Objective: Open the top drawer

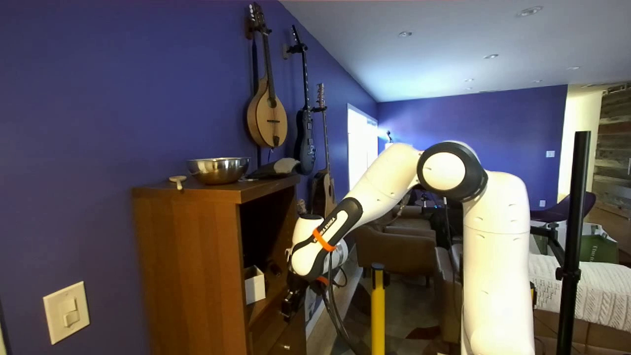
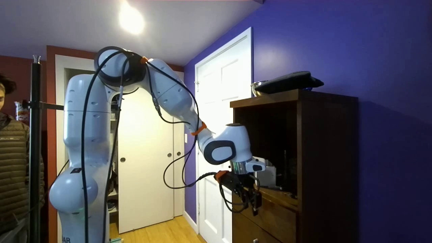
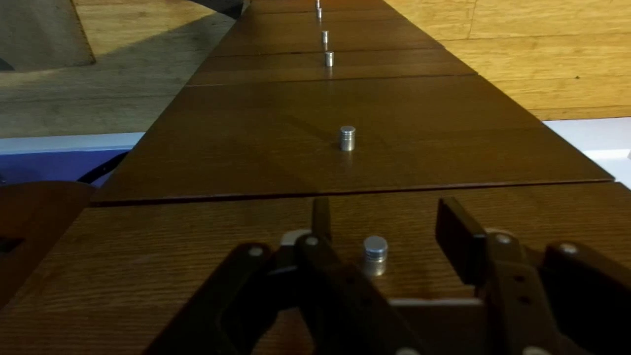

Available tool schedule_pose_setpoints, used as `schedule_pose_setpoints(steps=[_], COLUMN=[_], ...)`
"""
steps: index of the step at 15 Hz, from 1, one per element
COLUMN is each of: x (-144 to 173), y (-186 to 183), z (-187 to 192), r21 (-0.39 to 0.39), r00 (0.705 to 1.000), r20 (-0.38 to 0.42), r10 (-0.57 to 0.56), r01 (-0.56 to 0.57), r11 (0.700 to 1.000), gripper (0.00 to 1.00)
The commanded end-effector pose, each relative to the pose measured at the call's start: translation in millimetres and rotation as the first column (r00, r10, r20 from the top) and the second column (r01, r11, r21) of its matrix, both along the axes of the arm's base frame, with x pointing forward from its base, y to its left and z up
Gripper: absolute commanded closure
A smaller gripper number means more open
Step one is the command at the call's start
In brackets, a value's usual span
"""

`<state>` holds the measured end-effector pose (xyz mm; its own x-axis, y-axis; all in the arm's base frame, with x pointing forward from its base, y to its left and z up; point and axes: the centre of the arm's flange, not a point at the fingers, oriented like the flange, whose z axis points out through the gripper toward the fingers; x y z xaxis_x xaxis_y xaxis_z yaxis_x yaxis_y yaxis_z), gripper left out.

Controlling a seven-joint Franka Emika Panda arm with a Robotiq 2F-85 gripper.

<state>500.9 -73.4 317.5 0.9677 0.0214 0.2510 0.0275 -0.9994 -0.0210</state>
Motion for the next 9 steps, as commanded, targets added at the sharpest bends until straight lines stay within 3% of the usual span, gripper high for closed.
schedule_pose_setpoints(steps=[1, 2, 6, 7, 9], x=[16, 17, 19, 17, 5], y=[-5, -5, -4, -3, -1], z=[-5, -5, -6, -5, 2], r21=[0.025, 0.027, 0.020, 0.012, -0.008], r00=[1.000, 1.000, 1.000, 1.000, 0.997], r20=[0.005, 0.004, -0.001, -0.004, -0.065], r10=[0.014, 0.015, 0.021, 0.022, 0.030], r01=[-0.014, -0.015, -0.021, -0.022, -0.030], r11=[1.000, 1.000, 1.000, 1.000, 1.000], gripper=[0.66, 0.68, 0.96, 1.00, 0.97])
